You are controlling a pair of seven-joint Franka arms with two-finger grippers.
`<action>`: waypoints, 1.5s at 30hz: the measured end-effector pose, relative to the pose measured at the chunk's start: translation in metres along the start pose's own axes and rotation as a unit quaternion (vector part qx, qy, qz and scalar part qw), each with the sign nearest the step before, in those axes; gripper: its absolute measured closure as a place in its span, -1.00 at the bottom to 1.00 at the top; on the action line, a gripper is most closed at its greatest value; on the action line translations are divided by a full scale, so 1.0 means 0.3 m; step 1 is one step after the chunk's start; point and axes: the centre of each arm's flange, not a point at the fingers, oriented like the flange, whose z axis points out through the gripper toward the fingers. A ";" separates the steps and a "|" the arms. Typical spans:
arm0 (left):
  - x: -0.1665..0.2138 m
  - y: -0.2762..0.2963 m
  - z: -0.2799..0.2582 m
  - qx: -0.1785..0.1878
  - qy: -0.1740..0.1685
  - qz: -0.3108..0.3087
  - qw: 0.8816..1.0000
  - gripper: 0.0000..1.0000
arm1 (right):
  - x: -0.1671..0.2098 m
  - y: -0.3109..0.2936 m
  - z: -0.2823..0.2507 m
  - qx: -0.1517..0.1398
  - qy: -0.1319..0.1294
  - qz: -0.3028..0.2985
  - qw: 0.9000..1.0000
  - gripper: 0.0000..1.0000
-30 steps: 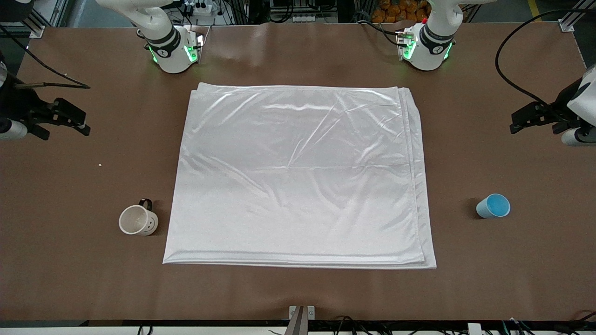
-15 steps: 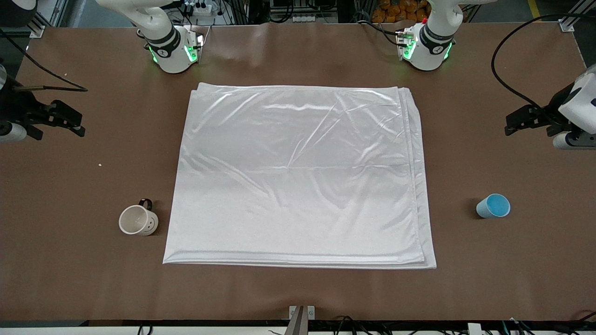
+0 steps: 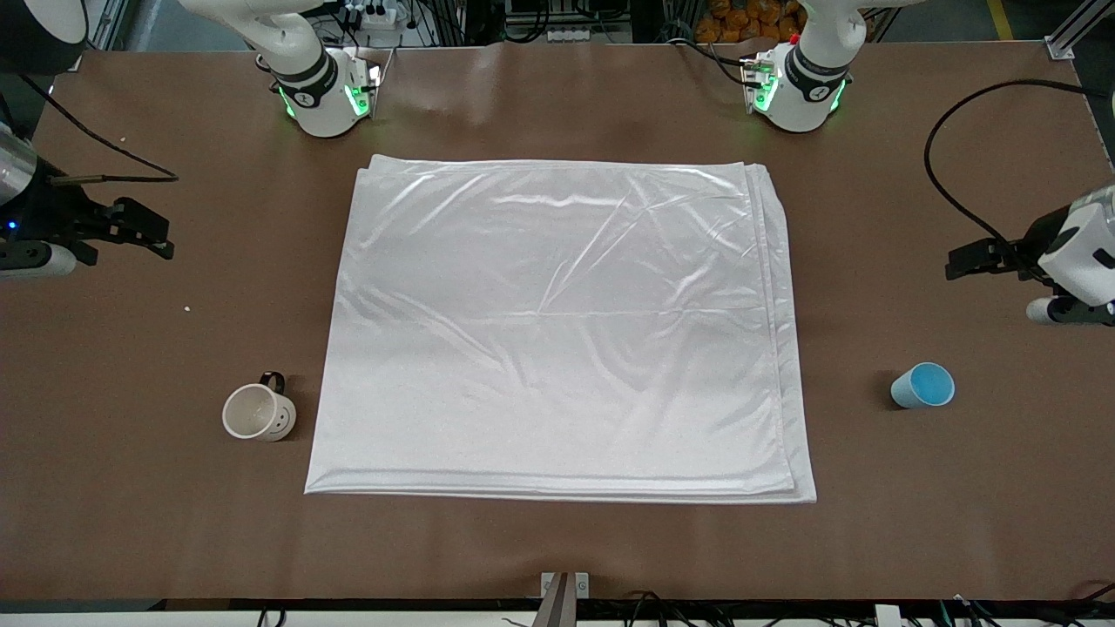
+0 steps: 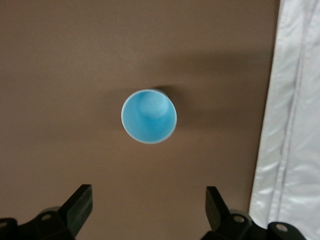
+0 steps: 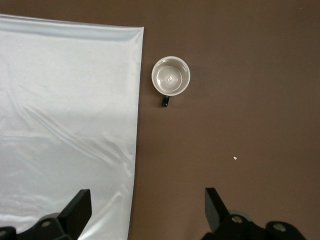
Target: Place blue cup into white mug on cloth
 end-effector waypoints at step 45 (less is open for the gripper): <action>0.150 -0.144 0.512 0.004 0.033 0.017 0.999 -0.53 | 0.132 0.057 0.851 -0.023 0.074 -0.009 0.997 -0.41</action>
